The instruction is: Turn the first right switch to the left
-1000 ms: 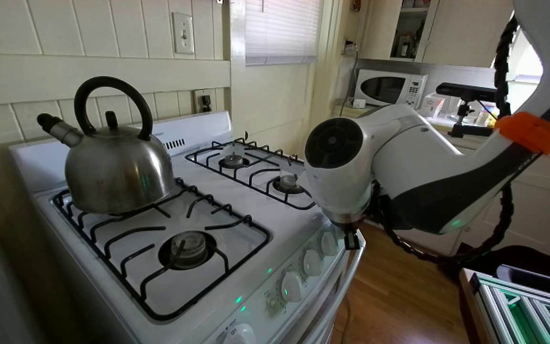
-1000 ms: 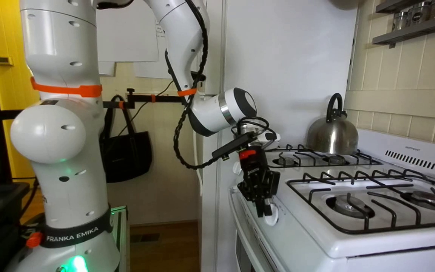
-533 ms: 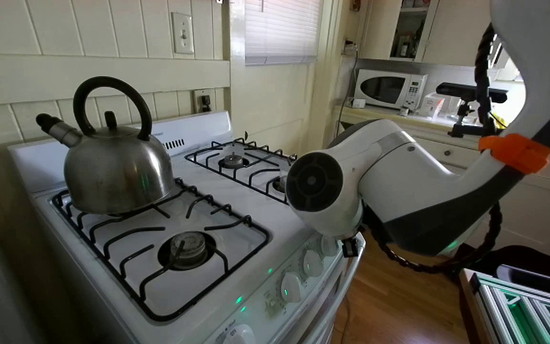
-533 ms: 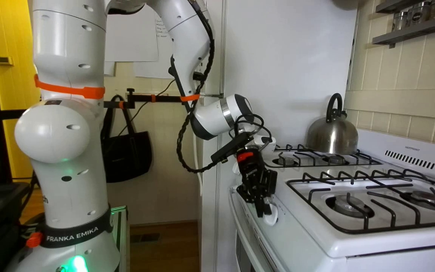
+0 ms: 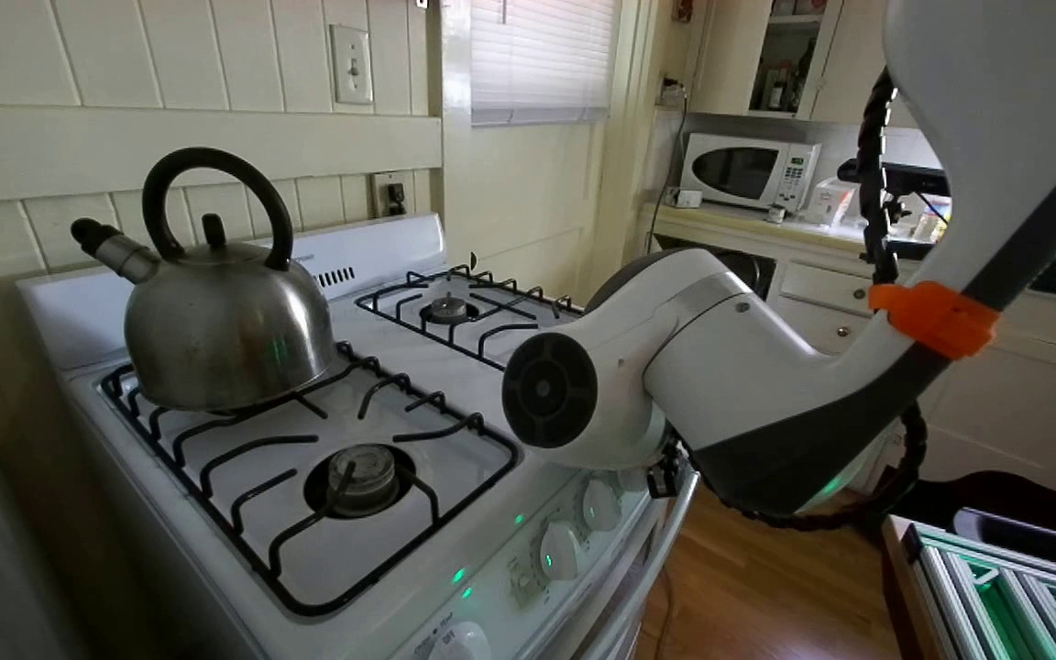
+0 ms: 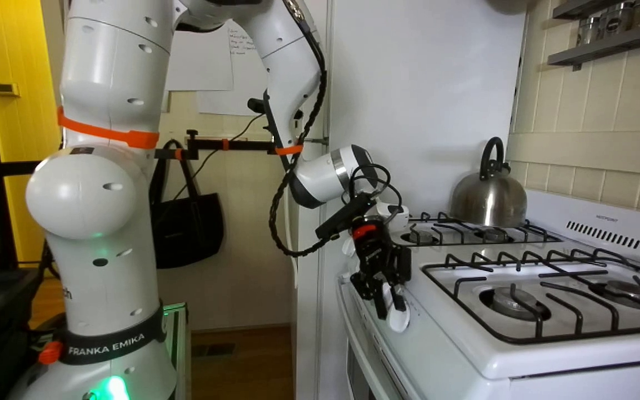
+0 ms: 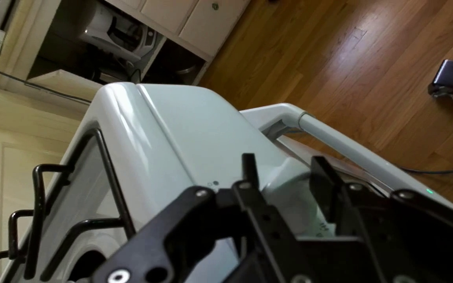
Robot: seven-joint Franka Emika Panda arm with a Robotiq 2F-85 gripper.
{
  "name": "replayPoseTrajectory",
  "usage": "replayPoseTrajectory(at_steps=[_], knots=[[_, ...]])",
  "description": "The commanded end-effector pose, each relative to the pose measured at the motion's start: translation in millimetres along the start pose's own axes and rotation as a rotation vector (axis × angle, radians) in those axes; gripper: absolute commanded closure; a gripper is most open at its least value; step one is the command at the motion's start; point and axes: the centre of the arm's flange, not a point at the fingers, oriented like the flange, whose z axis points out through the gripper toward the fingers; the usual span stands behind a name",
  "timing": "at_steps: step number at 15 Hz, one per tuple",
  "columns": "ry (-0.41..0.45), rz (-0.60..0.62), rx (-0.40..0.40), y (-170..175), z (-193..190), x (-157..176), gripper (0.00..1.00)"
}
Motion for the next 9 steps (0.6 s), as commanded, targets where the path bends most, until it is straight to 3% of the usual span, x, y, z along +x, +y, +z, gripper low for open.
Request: replayPoseTrajectory(at_steps=[1, 2, 3, 4, 6, 9], knots=[[-0.012, -0.029, 0.011, -9.0, -1.2, 29.9, 0.28], [-0.025, -0.031, 0.016, -9.7, -0.1, 30.0, 0.19], [-0.036, -0.032, 0.025, -10.5, 0.6, 29.2, 0.33], [-0.042, -0.029, 0.03, -10.6, 0.8, 29.2, 0.57], [-0.056, -0.021, 0.037, -6.0, -0.6, 27.8, 0.63], [-0.079, -0.011, 0.053, 3.0, -5.5, 25.7, 0.87]])
